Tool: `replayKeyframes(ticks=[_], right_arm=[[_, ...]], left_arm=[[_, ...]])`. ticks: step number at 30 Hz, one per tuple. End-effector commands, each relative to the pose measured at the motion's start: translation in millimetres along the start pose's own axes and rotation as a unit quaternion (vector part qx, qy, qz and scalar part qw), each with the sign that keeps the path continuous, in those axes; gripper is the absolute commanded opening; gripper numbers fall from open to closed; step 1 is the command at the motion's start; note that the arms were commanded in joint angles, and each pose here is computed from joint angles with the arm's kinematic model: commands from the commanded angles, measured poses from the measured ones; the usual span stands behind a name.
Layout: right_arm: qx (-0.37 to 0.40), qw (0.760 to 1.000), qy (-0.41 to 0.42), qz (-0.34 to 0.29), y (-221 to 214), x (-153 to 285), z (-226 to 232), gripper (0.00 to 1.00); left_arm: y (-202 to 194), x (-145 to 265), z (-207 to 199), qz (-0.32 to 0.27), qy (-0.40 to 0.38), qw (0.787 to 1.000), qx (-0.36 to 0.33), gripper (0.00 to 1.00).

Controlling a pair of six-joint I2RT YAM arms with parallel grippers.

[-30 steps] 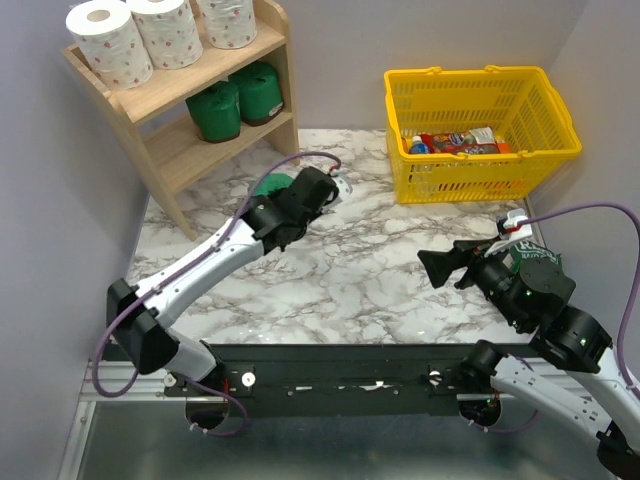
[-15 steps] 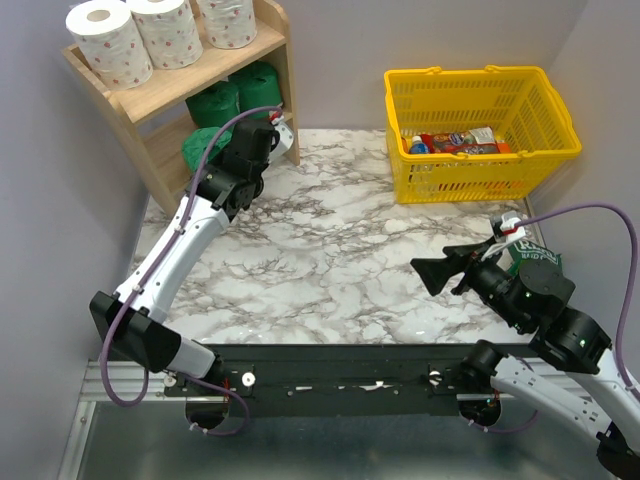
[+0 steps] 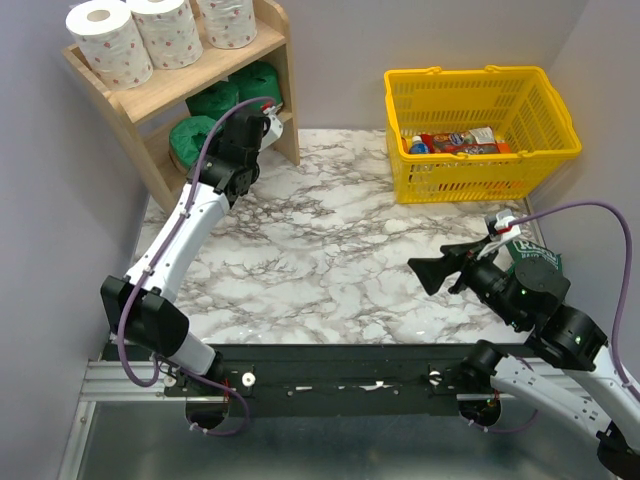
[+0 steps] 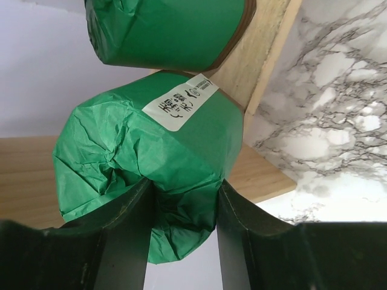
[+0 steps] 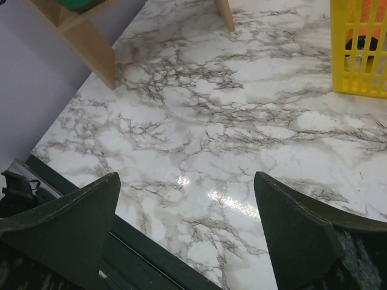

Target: Place and organize the paper towels onto the shelf

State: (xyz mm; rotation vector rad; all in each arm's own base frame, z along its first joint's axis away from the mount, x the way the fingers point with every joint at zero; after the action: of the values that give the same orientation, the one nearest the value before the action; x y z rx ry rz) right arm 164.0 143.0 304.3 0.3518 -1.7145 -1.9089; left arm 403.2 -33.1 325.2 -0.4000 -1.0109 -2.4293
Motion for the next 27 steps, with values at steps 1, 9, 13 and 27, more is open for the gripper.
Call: replayKeyframes(ticks=[1, 9, 13, 27], right_arm=[[0.011, 1.000, 0.012, -0.020, 12.4, 2.1, 3.5, 1.00], [0.019, 1.000, -0.002, -0.023, 7.6, 1.6, -2.7, 1.00], [0.023, 0.999, -0.007, -0.022, 5.8, 2.7, -5.1, 1.00], [0.029, 0.999, -0.008, -0.030, 13.4, 4.3, -5.5, 1.00]], left_arm=[[2.9, -5.4, 22.0, 0.006, 0.049, 0.999, 0.001, 0.50], [-2.8, -10.7, 34.2, 0.021, 0.083, 0.996, -0.001, 0.57], [-2.2, -6.5, 40.7, 0.028, 0.103, 0.994, 0.006, 0.62], [31.5, 17.3, 9.6, -0.033, 0.040, 0.998, 0.018, 0.67]])
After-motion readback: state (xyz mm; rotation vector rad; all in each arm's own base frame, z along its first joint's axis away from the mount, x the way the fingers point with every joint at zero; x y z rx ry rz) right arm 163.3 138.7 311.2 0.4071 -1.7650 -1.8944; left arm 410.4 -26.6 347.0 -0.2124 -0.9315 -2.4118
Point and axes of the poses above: each gripper's point midway between its finger pads, its own x axis back along the fingers, its own z axis along the line the jaws close on, y = z × x, the point moved 1 cm from there along x, back along the fingers, and after that the axes turned 11 degrees about x, right-handed, at the moved point
